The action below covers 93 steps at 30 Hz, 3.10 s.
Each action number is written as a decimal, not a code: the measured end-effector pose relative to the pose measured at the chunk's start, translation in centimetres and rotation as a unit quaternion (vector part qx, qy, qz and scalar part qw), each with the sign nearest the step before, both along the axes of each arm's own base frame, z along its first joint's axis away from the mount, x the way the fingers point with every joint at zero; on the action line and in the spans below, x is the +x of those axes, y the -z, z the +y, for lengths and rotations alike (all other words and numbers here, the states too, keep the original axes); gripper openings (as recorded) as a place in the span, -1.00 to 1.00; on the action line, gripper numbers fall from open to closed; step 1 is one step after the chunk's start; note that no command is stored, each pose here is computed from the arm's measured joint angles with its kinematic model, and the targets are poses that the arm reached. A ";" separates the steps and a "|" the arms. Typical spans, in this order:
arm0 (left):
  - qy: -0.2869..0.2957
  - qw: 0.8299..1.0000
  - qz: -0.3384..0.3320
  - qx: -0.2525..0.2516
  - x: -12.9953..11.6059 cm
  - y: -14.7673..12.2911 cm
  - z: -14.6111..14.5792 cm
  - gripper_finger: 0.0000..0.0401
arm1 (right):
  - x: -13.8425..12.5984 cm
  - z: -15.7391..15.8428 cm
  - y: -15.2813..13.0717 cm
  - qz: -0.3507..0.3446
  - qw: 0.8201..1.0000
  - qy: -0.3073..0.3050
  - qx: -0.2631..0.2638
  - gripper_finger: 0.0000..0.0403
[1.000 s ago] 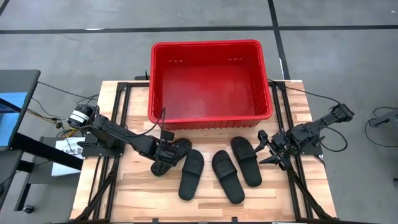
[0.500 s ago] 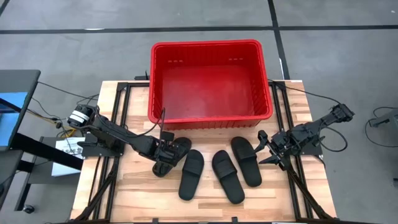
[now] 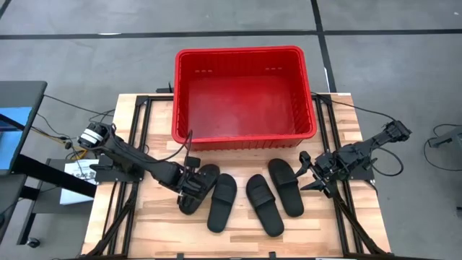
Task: Pick and place slides into bin
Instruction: Put the black slipper into the red bin
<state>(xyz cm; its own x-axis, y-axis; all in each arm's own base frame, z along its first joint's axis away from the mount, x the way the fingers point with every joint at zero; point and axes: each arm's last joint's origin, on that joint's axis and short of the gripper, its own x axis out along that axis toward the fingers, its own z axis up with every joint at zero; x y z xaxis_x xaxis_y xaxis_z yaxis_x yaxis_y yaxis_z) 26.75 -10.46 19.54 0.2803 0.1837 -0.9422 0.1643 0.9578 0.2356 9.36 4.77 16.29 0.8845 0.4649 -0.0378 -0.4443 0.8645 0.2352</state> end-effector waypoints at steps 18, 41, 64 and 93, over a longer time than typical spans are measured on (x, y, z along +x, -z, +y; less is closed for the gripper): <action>-0.026 1.000 -0.009 0.001 -0.3 -4.1 -2.5 -1.00 | 0.0 0.0 0.0 0.000 1.000 0.000 0.000 0.16; -0.068 0.983 -0.143 0.090 0.5 -13.8 -2.7 -1.00 | 0.0 0.0 0.0 0.000 1.000 0.000 0.000 0.16; -0.129 0.953 -0.197 0.188 -1.2 -23.9 3.0 -1.00 | 0.0 0.0 0.0 0.000 1.000 0.000 0.000 0.16; -0.339 0.856 -0.250 0.300 -0.6 -28.5 23.8 -1.00 | 0.0 0.0 0.0 0.000 1.000 0.000 0.000 0.16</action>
